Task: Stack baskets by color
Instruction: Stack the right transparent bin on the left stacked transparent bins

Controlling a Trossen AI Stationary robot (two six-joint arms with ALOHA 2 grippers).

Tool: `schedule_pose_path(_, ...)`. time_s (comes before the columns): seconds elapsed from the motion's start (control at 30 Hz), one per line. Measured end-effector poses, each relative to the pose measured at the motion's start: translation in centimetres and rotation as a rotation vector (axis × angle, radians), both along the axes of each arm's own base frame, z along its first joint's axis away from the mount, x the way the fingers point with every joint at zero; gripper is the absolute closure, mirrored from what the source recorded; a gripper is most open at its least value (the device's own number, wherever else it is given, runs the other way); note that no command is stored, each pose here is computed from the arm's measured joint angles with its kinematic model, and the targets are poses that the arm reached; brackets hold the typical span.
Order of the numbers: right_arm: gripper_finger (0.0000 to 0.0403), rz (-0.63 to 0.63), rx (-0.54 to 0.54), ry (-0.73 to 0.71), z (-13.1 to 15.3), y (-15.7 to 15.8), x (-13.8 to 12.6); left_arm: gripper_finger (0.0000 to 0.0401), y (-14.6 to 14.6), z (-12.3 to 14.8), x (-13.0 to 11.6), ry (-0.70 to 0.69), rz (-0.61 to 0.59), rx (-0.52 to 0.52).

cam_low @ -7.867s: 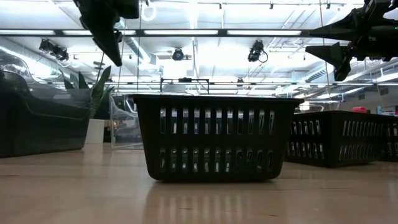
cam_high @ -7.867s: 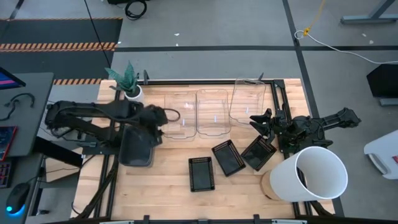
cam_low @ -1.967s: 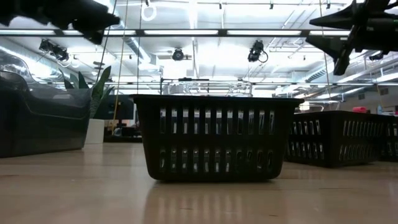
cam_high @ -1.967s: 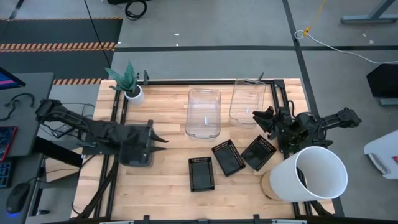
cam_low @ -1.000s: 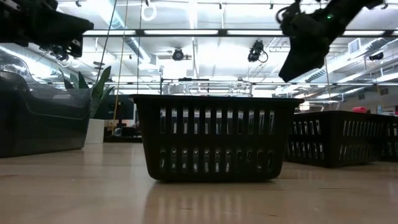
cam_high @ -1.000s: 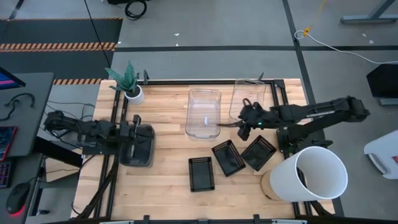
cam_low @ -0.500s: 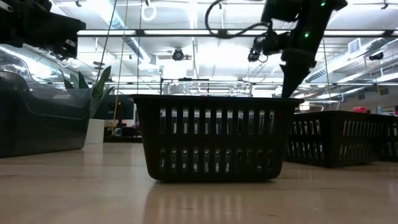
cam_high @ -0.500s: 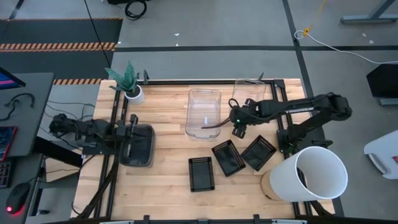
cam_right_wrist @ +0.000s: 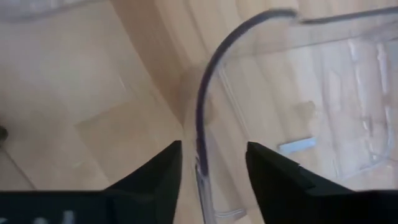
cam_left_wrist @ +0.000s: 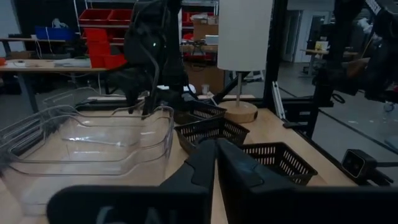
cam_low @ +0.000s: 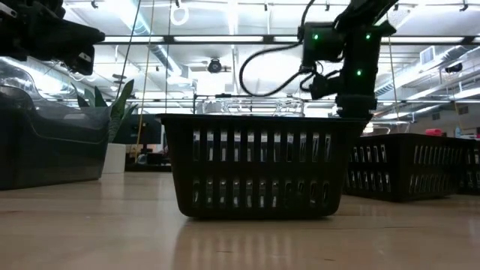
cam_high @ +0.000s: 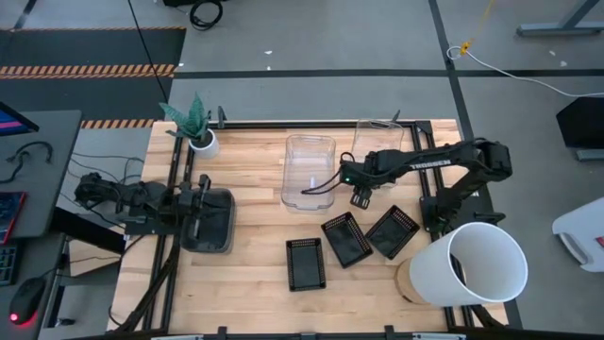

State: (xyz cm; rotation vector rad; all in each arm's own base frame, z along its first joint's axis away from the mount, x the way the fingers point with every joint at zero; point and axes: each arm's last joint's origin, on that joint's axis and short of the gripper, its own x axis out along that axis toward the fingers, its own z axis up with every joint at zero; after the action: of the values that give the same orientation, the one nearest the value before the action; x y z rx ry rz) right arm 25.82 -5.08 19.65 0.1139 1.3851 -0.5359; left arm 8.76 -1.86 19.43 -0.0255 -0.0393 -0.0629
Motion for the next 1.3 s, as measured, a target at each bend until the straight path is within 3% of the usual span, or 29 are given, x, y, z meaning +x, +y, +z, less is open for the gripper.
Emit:
schedule_pose_path(0.23, 0.0317, 0.034, 0.043, 0.057, -1.4, 0.0, 0.5, 0.0375, 0.0, 0.0, 0.0, 0.0, 0.0, 0.0)
schedule_pose_path(0.4, 0.0392, 0.009, 0.112, 0.055, -0.9, 0.2, 0.1, 0.0382, 0.0, 0.0, 0.0, 0.0, 0.0, 0.0)
schedule_pose_path(0.5, 0.0389, -0.02, 0.121, 0.076, 1.0, 0.8, -0.1, 0.0382, 0.0, 0.0, 0.0, 0.0, 0.0, 0.001)
schedule_pose_path(0.67, 0.0396, 0.007, -0.016, 0.071, 5.9, 2.4, 1.1, 0.0373, 0.0, 0.0, 0.0, 0.0, 0.001, 0.001)
schedule_pose_path(0.8, 0.0397, 0.035, -0.112, -0.044, 10.2, 4.1, 2.2, 0.0369, 0.0, 0.0, 0.0, 0.0, 0.001, 0.001)
schedule_pose_path(0.97, 0.0398, 0.1, -0.153, -0.226, 14.5, 6.5, 3.2, 0.0376, 0.0, 0.0, 0.0, 0.0, 0.001, 0.001)
schedule_pose_path(1.13, 0.0398, 0.174, -0.197, -0.325, 16.6, 8.6, 4.7, 0.038, 0.0, 0.0, 0.0, 0.0, 0.001, 0.001)
schedule_pose_path(1.3, 0.0399, 0.252, -0.193, -0.343, 16.6, 10.8, 7.7, 0.0372, 0.0, 0.0, 0.0, 0.001, 0.001, 0.001)
